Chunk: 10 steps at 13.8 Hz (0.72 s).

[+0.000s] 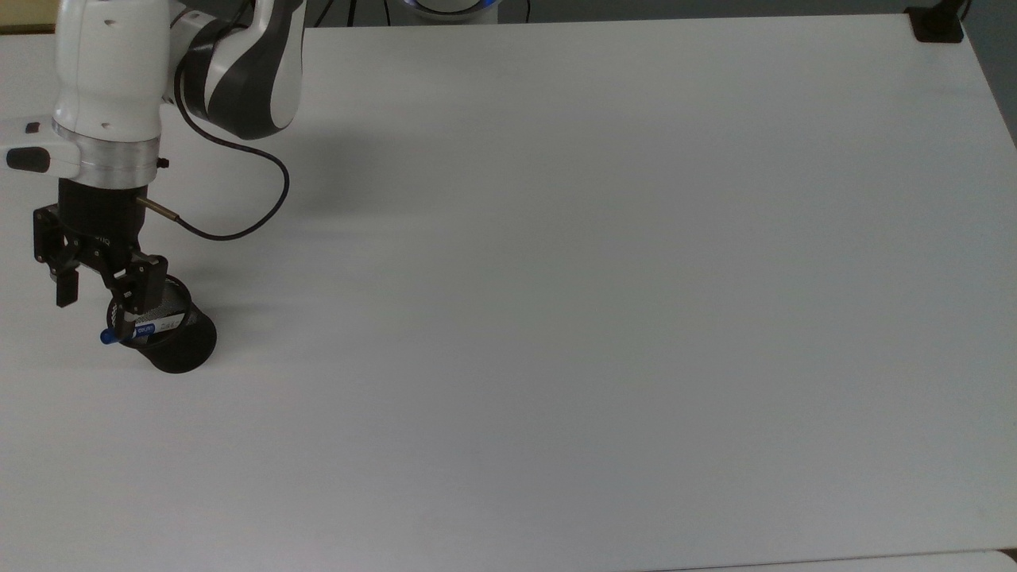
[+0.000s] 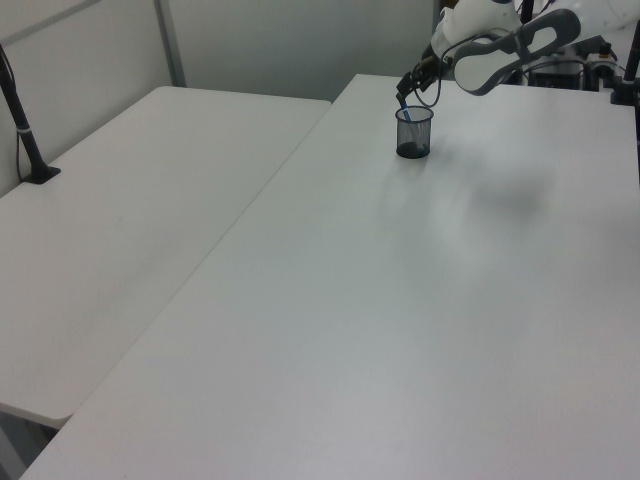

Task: Remove the marker
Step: 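Close the gripper on the blue-capped marker inside the cup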

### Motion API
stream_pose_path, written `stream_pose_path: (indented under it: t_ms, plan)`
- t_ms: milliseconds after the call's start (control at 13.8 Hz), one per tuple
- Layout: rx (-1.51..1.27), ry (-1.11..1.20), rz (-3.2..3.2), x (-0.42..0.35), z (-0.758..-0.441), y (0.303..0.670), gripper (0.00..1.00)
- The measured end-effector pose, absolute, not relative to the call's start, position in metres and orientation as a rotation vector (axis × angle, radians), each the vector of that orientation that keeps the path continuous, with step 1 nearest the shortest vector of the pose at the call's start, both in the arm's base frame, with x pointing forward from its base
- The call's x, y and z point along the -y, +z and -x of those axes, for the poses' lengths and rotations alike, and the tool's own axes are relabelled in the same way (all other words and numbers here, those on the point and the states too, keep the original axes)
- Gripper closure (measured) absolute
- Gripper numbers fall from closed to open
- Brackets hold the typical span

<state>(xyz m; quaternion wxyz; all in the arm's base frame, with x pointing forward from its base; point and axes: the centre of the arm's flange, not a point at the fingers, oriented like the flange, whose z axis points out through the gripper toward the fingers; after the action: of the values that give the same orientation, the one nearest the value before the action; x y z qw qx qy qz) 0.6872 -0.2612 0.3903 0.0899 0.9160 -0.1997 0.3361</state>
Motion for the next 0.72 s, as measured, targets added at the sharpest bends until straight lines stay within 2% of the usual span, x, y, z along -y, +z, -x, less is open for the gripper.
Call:
stream_pose_path:
  t_ms: [290,435,507,724]
  plan:
    - [0.625,1.045,-2.719,0.254,-0.694,0.374,0.33]
    - [0.622,1.054,-2.719,0.252,-0.696,0.369,0.56]
    - [0.623,1.057,-2.719,0.252,-0.697,0.370,0.63]
    - [0.623,1.062,-2.717,0.252,-0.697,0.372,0.70]
